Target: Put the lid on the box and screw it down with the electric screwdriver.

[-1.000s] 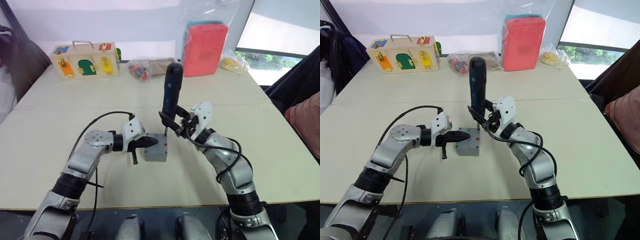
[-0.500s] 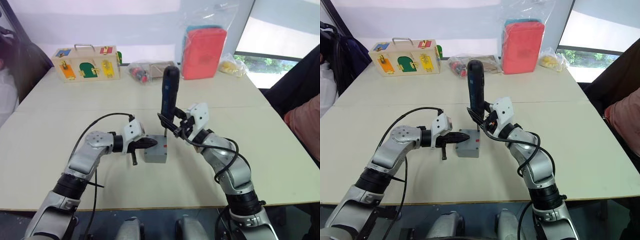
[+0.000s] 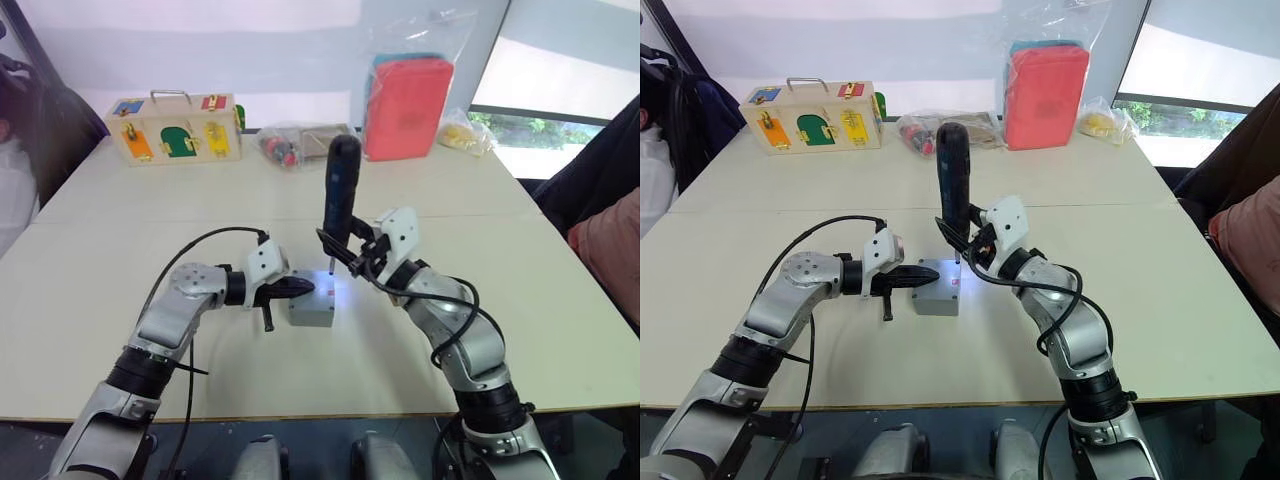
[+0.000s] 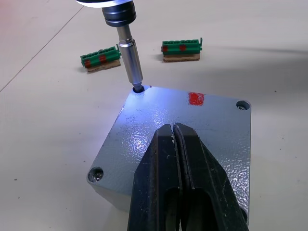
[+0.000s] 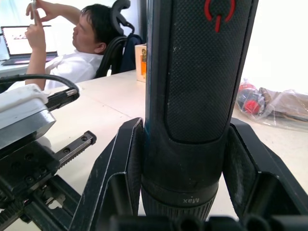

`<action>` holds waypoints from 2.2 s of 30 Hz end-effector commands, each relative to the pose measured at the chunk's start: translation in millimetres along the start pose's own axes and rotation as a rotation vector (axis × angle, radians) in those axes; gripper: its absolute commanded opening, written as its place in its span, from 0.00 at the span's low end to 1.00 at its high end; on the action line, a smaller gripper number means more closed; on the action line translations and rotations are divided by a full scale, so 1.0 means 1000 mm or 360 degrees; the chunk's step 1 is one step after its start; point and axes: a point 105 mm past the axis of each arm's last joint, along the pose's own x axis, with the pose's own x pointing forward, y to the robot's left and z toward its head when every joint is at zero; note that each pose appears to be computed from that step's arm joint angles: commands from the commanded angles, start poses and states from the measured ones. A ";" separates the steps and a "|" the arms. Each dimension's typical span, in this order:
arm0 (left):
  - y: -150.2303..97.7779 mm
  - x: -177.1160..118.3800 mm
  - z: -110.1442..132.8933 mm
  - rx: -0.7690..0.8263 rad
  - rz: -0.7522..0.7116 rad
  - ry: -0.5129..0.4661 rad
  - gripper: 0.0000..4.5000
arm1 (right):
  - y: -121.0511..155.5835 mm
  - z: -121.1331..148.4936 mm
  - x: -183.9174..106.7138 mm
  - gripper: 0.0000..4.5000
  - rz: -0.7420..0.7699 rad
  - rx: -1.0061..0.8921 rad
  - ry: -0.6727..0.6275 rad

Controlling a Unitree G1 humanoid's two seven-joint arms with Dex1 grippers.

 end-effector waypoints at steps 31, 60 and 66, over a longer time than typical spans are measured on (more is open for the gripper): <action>-0.015 -0.051 0.093 0.0203 -0.0064 -0.0276 0.00 | -0.141 0.032 -0.107 0.39 -0.0609 0.0528 0.1348; -0.002 -0.110 0.059 0.0049 0.0362 0.0018 0.00 | -0.126 0.076 -0.095 0.99 -0.0129 0.0023 0.1056; -0.004 -0.145 0.037 -0.0028 0.0476 0.0225 0.09 | -0.094 0.095 -0.123 1.00 0.0273 -0.0108 0.0906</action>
